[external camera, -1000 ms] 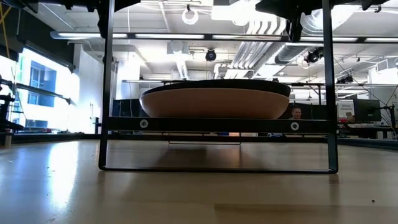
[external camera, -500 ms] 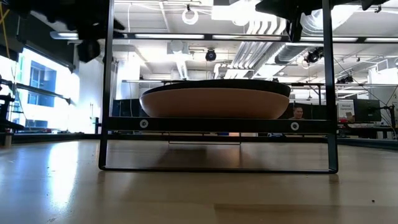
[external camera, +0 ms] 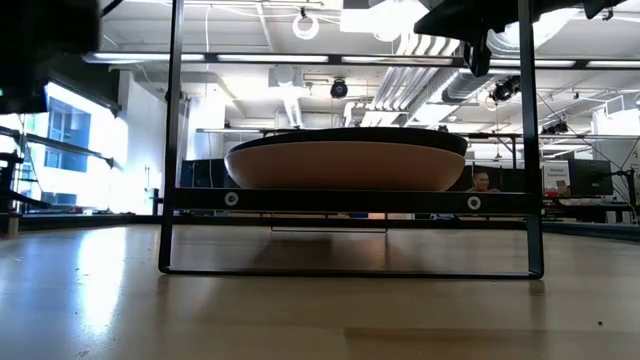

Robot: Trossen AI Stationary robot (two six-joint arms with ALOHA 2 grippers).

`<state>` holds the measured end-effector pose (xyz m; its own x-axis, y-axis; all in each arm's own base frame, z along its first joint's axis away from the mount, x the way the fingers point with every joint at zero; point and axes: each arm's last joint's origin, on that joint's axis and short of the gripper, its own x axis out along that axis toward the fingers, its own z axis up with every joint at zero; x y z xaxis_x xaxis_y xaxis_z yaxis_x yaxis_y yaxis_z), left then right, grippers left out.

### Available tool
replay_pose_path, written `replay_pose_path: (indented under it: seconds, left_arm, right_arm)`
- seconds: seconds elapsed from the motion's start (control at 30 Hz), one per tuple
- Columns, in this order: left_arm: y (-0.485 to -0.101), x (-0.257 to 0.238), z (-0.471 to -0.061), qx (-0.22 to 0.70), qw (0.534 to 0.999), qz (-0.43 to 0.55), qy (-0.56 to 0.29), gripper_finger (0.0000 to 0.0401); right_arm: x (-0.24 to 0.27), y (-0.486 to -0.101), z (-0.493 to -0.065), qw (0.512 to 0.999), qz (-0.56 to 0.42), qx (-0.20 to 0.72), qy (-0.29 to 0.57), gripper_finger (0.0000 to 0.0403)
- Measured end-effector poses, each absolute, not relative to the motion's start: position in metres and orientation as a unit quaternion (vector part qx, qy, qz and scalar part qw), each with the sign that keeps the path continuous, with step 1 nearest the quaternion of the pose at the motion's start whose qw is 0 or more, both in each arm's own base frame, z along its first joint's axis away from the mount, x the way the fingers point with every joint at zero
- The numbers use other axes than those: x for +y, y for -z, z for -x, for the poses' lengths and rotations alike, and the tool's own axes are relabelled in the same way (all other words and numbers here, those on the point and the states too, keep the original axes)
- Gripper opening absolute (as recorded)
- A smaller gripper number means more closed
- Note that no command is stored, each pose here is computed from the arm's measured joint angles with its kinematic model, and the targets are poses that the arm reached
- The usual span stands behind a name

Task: Place and stack plates onto a shelf
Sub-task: Stack the white plate on top of the dark green plate on the shelf

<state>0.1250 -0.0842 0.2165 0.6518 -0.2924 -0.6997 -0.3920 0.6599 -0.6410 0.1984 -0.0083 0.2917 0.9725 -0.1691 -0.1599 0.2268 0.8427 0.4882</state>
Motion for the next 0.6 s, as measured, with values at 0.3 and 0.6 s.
replay_pose_path:
  seconds: [0.3, 0.6]
  left_arm:
    - [-0.182, -0.100, -0.119, 0.546, 0.816, 0.188, -0.021, 0.0143]
    - [-0.167, -0.114, -0.130, 0.592, 0.794, 0.113, 0.078, 0.0152]
  right_arm:
    - [-0.010, -0.287, -0.197, 0.955, -0.255, 0.069, 0.138, 0.0000]
    - [-0.010, -0.280, -0.196, 0.946, -0.268, 0.102, 0.149, 0.0000]
